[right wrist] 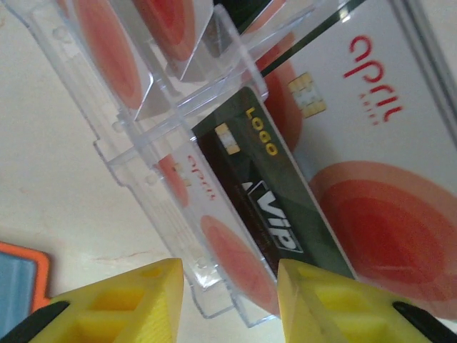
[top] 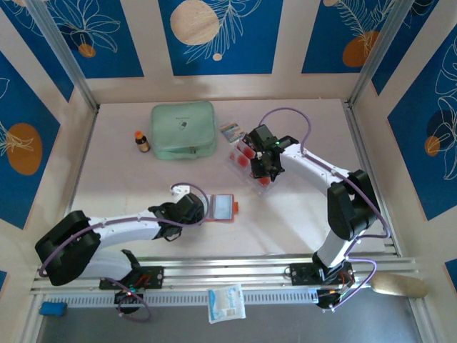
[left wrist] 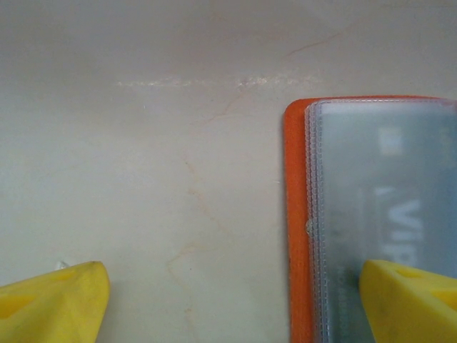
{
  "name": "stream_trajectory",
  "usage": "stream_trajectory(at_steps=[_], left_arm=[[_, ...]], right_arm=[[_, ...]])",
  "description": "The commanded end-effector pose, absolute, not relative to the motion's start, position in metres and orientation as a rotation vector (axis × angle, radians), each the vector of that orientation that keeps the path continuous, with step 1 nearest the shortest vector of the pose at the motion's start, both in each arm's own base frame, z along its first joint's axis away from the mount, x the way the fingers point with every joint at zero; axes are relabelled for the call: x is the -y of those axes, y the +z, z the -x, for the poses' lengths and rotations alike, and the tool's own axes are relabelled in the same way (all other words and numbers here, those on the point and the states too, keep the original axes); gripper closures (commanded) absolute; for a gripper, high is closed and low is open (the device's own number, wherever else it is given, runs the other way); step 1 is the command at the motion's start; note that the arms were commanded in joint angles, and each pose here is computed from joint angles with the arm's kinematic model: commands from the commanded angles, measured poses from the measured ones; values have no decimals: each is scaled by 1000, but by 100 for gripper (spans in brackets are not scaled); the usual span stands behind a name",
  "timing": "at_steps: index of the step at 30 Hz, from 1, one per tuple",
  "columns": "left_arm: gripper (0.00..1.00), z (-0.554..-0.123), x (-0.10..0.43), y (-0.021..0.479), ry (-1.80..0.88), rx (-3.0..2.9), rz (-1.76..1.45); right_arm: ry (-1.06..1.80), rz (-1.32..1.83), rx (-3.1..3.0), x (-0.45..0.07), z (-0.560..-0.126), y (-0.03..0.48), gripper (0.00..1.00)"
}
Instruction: Put the credit cards into the card holder
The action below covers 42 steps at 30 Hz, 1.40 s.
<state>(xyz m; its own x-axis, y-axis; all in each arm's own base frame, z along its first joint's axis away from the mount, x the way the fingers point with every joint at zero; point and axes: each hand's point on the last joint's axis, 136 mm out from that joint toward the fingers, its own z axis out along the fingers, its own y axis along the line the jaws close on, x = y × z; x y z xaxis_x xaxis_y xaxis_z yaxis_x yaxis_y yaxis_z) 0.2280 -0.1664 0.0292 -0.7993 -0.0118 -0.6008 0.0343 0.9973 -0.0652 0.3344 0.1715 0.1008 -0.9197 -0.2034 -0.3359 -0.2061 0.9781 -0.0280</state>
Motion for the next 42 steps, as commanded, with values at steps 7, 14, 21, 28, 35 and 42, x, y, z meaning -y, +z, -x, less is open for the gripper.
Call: stream_trajectory(at_steps=[7,14,21,28,35,42], left_arm=[[10,-230,161,26,-70,-2494,19],[10,-229,161,27,-70,-2494,18],[10,-229,161,27,-72,-2494,19],[10,-229,160,27,-74,-2492,22],[10,-230,162,31,-89,-2487,23],[10,-235,174,53,-156,-2466,9]], right_arm=[[-60,361,-2764,-171,-344,100,63],[-20,380,-2786,-178,-343,91,68],[35,391,-2799,-182,-341,90,76],[89,413,-2792,-186,-340,94,87],[132,483,-2750,-192,-341,107,98],[188,516,-2693,-198,-341,138,100]])
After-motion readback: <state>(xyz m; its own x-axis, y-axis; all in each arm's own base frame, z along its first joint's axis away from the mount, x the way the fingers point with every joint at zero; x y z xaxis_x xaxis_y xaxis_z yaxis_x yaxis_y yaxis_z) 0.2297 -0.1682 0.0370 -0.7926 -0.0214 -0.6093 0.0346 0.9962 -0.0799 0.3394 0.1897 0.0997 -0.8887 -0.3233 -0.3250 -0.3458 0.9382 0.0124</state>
